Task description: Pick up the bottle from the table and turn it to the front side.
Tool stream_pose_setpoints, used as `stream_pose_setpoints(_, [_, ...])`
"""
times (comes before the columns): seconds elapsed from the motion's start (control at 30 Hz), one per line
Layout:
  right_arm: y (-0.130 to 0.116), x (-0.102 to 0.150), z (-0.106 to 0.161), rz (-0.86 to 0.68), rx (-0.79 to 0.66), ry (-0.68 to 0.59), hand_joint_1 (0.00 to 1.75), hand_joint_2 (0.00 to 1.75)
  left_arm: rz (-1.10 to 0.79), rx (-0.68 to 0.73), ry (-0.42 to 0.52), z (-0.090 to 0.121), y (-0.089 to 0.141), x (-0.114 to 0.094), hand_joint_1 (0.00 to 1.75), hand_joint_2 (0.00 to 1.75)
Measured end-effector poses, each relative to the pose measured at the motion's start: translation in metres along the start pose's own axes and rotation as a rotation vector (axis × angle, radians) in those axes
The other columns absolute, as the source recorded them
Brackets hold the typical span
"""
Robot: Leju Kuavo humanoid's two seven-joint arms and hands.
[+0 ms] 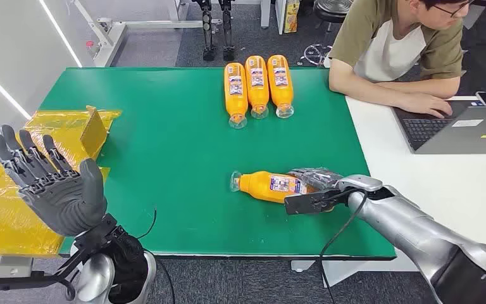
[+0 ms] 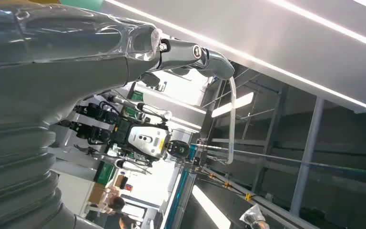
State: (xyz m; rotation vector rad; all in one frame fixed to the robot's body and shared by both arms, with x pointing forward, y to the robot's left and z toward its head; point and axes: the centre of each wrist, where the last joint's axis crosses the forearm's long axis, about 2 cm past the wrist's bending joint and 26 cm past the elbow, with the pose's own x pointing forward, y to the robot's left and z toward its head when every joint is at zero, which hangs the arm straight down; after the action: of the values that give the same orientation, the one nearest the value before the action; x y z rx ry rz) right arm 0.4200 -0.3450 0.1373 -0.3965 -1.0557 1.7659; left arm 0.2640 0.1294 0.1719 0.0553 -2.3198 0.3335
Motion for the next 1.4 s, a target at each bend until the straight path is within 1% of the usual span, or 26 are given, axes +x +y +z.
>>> stream_pose_setpoints(0.07, [0.003,0.002,-0.002,0.003,-0.026,-0.004,1.75,1.75,-0.001,0.000,0.001,0.001,0.000,0.000,0.00,1.75])
stream_pose_setpoints(0.27, [0.017,0.015,-0.012,-0.004,-0.164,-0.026,1.75,1.75,0.006,-0.002,0.010,0.002,0.000,-0.001,0.00,1.75])
stream_pose_setpoints(0.37, [0.024,0.027,-0.019,-0.013,-0.232,-0.050,1.75,1.75,0.025,-0.037,0.032,0.005,-0.001,-0.006,0.00,1.75])
stream_pose_setpoints(0.5, [0.039,0.055,-0.034,-0.054,-0.399,-0.116,1.75,1.75,0.063,-0.148,0.092,0.013,-0.005,-0.021,0.00,1.75])
stream_pose_setpoints(0.63, [0.051,0.092,-0.044,-0.100,-0.665,-0.185,1.75,1.75,0.029,-0.258,0.157,0.025,-0.011,-0.040,0.00,1.75])
stream_pose_setpoints(0.7, [0.058,0.109,-0.044,-0.133,-0.785,-0.228,1.75,1.75,0.025,-0.330,0.212,0.033,-0.013,-0.050,0.00,1.75])
stream_pose_setpoints(0.8, [0.068,0.128,-0.041,-0.180,-0.905,-0.293,1.75,1.75,0.062,-0.472,0.294,0.045,-0.017,-0.060,0.00,1.75])
stream_pose_setpoints(0.9, [0.078,0.146,-0.039,-0.205,-0.989,-0.367,1.75,1.75,0.141,-0.641,0.347,0.058,-0.024,-0.066,0.00,1.75])
stream_pose_setpoints(1.0, [0.085,0.164,-0.037,-0.240,-1.025,-0.410,1.75,1.75,0.151,-0.707,0.376,0.066,-0.028,-0.070,0.00,1.75])
stream_pose_setpoints(1.13, [0.089,0.175,-0.037,-0.271,-1.025,-0.432,1.75,1.75,0.144,-0.722,0.392,0.067,-0.029,-0.073,0.00,1.75])
stream_pose_setpoints(1.4, [0.092,0.184,-0.040,-0.319,-0.911,-0.471,1.75,1.75,0.143,-0.728,0.400,0.067,-0.030,-0.074,0.00,1.75])
